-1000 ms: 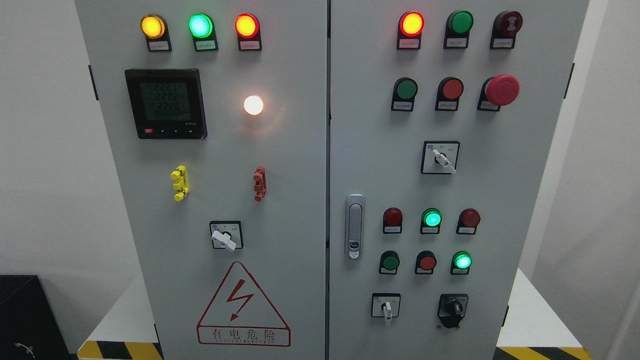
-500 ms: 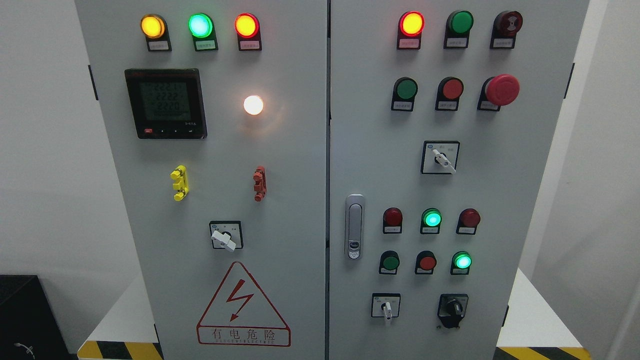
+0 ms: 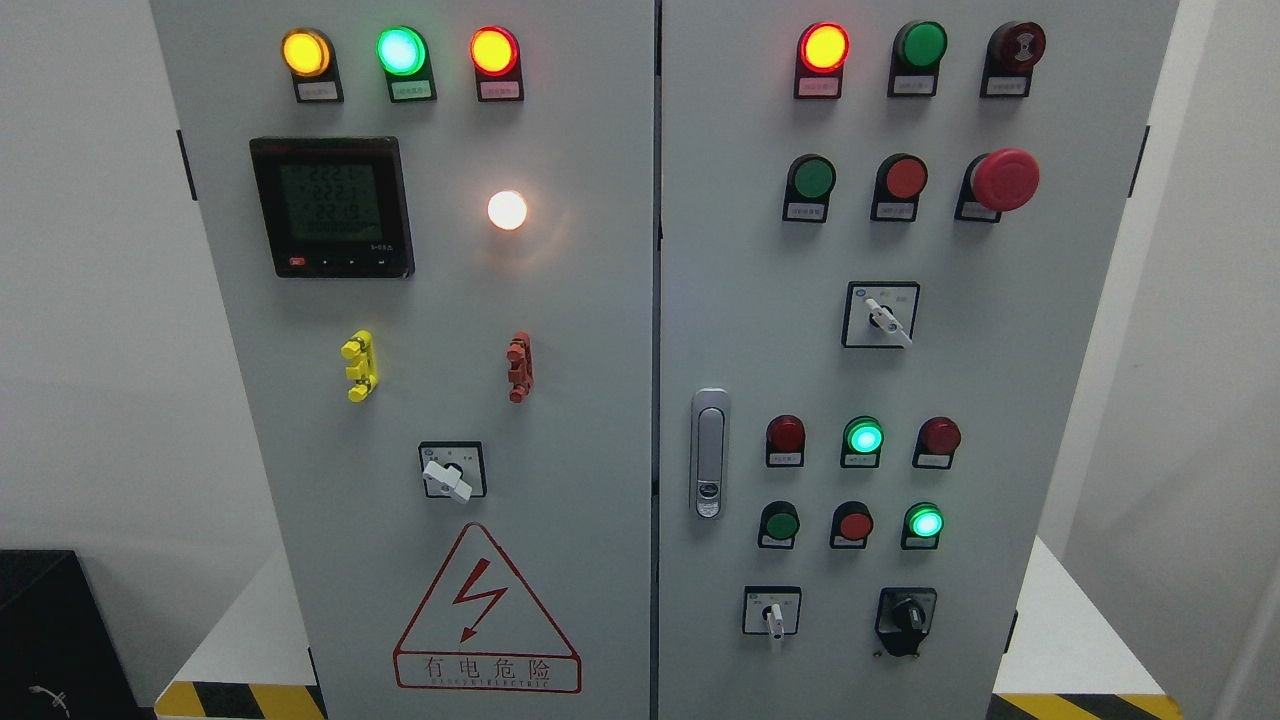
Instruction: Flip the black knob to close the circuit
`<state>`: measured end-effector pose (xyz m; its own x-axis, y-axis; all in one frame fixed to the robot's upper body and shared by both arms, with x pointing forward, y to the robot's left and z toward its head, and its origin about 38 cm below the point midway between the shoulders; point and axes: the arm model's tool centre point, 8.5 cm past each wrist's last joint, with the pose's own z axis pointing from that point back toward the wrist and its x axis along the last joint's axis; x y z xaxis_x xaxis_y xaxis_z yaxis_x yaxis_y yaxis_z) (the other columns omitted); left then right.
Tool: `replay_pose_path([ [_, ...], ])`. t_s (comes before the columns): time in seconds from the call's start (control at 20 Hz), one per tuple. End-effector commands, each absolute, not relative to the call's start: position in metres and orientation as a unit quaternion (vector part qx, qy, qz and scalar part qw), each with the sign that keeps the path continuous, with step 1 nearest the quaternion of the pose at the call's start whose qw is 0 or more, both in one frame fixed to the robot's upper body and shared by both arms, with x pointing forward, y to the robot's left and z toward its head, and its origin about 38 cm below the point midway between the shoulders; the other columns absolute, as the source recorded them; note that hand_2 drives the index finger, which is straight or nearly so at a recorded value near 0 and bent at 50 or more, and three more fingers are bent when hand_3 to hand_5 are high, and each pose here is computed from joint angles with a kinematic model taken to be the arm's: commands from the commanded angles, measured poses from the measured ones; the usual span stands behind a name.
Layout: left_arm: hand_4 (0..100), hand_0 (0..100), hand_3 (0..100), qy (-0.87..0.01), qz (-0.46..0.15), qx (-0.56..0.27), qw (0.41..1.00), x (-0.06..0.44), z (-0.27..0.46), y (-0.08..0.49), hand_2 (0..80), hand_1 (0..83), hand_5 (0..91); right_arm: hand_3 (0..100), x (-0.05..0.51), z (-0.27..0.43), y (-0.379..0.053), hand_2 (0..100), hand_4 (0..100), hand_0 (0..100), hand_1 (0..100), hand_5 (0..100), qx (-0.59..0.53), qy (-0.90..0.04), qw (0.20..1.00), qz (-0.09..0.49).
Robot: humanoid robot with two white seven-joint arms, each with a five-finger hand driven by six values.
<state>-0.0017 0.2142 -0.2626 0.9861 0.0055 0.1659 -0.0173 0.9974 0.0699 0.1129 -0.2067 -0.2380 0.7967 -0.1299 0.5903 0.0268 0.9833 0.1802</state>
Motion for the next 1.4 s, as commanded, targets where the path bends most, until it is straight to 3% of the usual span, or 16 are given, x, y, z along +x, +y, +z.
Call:
replay_pose_path([
  [0.0,0,12,0,-0.074,-0.015,0.034,0.997,-0.009,-0.262,0.214,0.0,55.6,0.0,29,0.202,-0.182,-0.227,17,17,0,19,0,0.038,-0.47,0.882,0.018],
  [0.05,0,12,0,-0.074,-0.015,0.034,0.997,-0.009,-0.262,0.214,0.0,55.6,0.0,34,0.21,-0.175,-0.227,21,22,0,19,0,0.028,-0.484,0.874,0.026],
  [0.15,0,12,0,-0.073,-0.015,0.034,0.997,-0.009,-0.262,0.214,0.0,55.6,0.0,53,0.22,-0.165,-0.226,35,36,0,19,17,0.006,-0.507,0.86,0.056],
  [0.3,0,12,0,-0.073,-0.015,0.033,0.997,-0.009,-0.262,0.213,0.0,55.6,0.0,64,0.231,-0.152,-0.226,49,50,0,21,34,-0.022,-0.537,0.839,0.084],
  [0.6,0,12,0,-0.073,-0.015,0.034,0.997,-0.009,-0.262,0.214,0.0,55.6,0.0,85,0.256,-0.124,-0.228,75,68,2,24,66,-0.087,-0.58,0.799,0.134],
  [0.8,0,12,0,-0.073,-0.015,0.033,0.997,-0.009,-0.262,0.213,0.0,55.6,0.0,94,0.278,-0.093,-0.232,81,72,4,24,74,-0.127,-0.616,0.756,0.184],
  [0.95,0,12,0,-0.073,-0.015,0.033,0.997,-0.009,-0.262,0.213,0.0,55.6,0.0,96,0.296,-0.058,-0.243,82,74,5,22,77,-0.178,-0.64,0.713,0.225],
  [1.35,0,12,0,-0.073,-0.015,0.033,0.997,-0.009,-0.262,0.213,0.0,55.6,0.0,99,0.325,0.023,-0.228,84,77,3,22,79,-0.226,-0.661,0.669,0.254],
])
